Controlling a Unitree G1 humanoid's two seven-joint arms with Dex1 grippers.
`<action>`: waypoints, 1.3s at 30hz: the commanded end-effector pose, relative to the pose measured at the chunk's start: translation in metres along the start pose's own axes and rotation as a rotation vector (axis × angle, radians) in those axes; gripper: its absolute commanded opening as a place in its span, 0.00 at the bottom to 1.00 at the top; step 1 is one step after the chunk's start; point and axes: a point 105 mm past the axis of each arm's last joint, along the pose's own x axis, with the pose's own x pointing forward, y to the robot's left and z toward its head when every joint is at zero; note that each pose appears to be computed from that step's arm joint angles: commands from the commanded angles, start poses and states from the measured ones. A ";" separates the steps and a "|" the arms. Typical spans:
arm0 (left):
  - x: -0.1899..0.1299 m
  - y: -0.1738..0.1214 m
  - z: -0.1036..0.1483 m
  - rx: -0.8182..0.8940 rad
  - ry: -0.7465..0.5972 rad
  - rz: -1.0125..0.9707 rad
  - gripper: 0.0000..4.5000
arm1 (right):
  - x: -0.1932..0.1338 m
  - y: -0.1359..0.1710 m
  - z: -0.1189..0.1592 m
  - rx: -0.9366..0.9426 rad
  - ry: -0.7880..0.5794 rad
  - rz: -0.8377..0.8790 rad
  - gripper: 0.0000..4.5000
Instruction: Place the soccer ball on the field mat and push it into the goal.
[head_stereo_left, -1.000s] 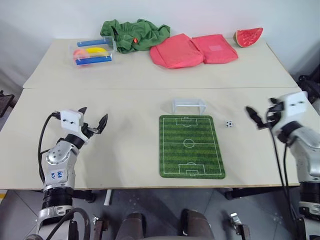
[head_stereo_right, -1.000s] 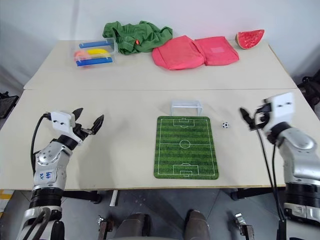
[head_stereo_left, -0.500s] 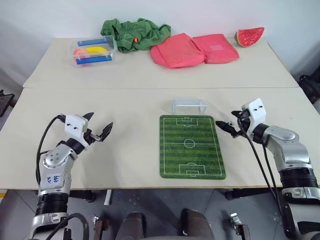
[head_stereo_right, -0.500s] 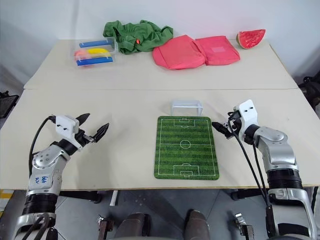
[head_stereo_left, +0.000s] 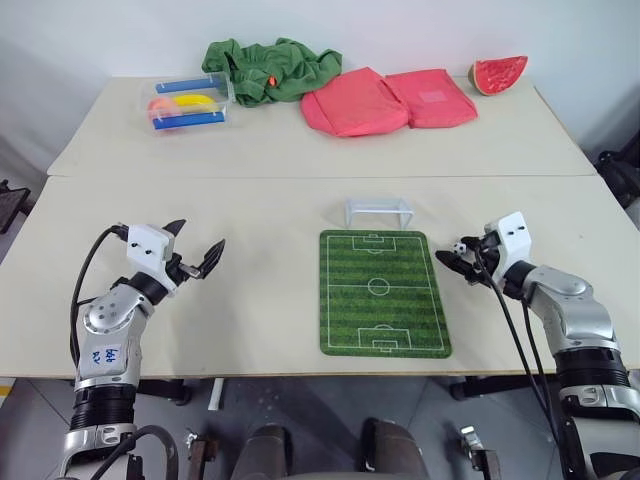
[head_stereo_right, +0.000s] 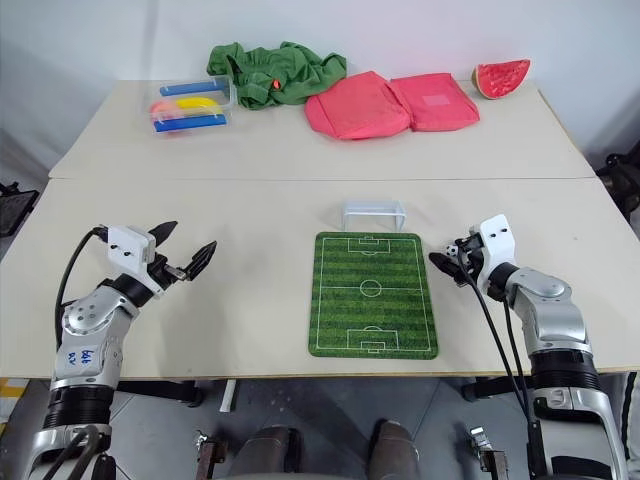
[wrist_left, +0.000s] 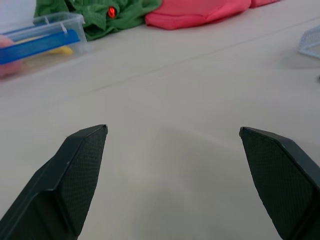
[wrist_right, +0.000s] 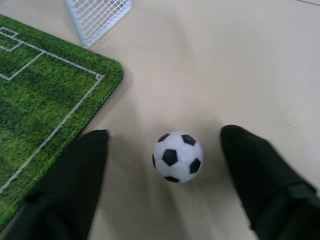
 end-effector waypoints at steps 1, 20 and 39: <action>0.001 0.004 0.006 0.013 -0.028 0.010 1.00 | -0.005 -0.009 0.000 0.004 -0.006 -0.044 0.49; -0.037 -0.059 -0.002 -0.023 0.052 -0.638 1.00 | -0.045 0.140 0.037 -0.335 0.058 0.695 0.19; -0.055 -0.096 0.003 -0.098 -0.027 -0.859 1.00 | -0.043 0.161 0.004 -0.512 0.154 0.980 0.19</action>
